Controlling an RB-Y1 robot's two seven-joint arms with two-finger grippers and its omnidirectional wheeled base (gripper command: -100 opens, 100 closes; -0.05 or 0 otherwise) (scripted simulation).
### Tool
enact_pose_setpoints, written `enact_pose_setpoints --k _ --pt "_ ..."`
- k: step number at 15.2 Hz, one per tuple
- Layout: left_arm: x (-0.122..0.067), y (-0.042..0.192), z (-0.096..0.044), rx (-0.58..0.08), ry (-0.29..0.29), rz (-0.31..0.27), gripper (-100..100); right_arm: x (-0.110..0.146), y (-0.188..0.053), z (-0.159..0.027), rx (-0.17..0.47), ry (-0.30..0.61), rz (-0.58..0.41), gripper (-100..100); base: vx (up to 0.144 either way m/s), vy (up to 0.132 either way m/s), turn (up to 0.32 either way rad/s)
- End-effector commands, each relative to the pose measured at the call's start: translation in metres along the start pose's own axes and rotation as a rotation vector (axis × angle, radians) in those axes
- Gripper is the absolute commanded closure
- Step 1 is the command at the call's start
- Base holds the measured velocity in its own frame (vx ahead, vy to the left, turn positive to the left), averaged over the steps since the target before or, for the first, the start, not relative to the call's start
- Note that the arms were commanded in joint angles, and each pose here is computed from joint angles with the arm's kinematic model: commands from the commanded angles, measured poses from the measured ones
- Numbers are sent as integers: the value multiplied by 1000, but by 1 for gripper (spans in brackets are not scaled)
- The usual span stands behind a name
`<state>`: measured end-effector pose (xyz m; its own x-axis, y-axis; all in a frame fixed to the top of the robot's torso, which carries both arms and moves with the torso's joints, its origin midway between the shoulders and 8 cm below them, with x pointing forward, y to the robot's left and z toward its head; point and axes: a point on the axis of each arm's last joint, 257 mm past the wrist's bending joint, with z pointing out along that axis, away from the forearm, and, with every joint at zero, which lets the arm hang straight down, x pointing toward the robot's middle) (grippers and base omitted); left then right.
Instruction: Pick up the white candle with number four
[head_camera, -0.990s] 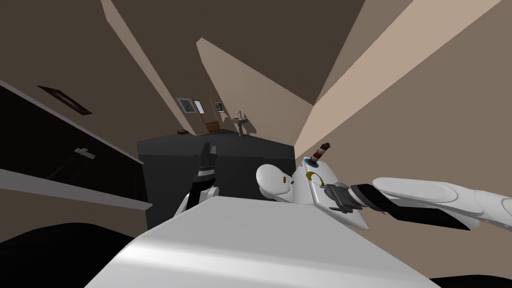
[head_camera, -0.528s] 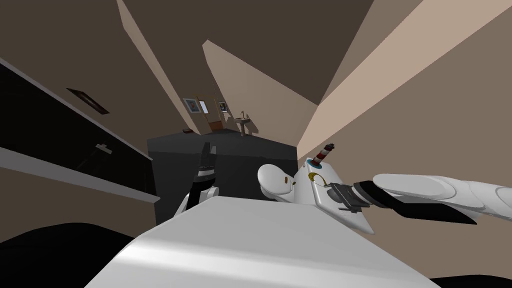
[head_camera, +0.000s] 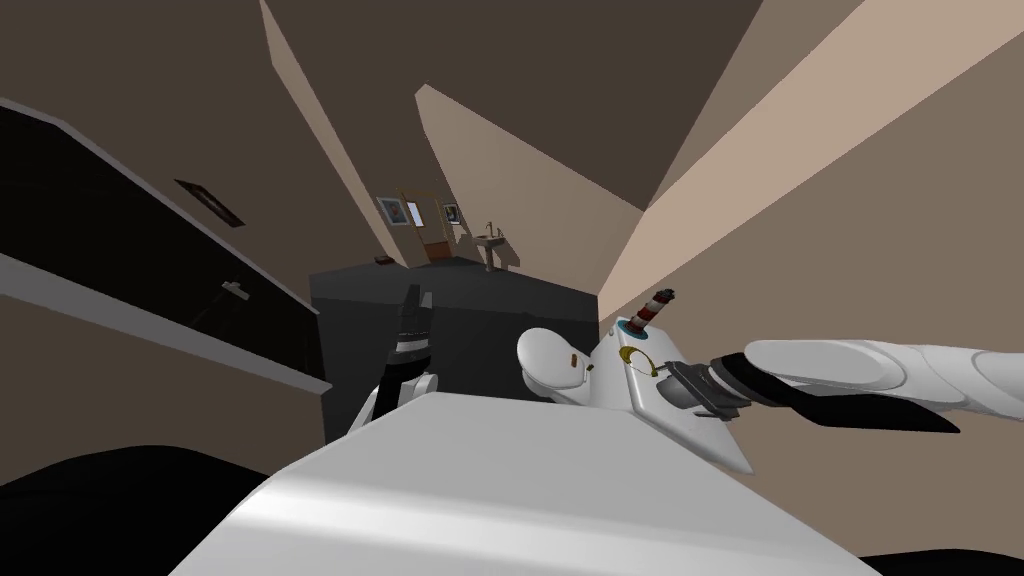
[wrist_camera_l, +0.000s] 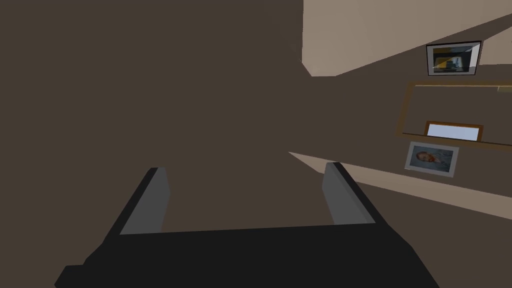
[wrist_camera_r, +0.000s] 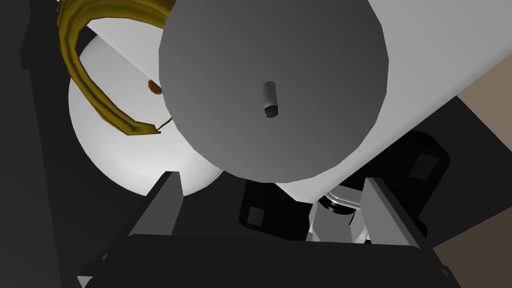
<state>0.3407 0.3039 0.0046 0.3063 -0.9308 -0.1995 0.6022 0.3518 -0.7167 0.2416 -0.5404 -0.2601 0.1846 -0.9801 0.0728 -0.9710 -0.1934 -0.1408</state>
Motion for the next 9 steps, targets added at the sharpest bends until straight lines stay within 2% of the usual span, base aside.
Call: enact_pose_setpoints --k 1,6,7,9 --pt "0 0 0 0 0 0 0 12 -2 -5 -12 40 -79 -100 -37 -27 111" --pt "0 0 0 0 0 0 0 31 -2 -14 -48 108 -229 -100 -49 -27 66" --pt "0 0 0 0 0 0 0 27 -2 -12 -38 93 -191 -100 -36 -22 22" --pt "0 0 0 0 0 0 0 36 21 0 -47 99 -179 -100 32 16 143"
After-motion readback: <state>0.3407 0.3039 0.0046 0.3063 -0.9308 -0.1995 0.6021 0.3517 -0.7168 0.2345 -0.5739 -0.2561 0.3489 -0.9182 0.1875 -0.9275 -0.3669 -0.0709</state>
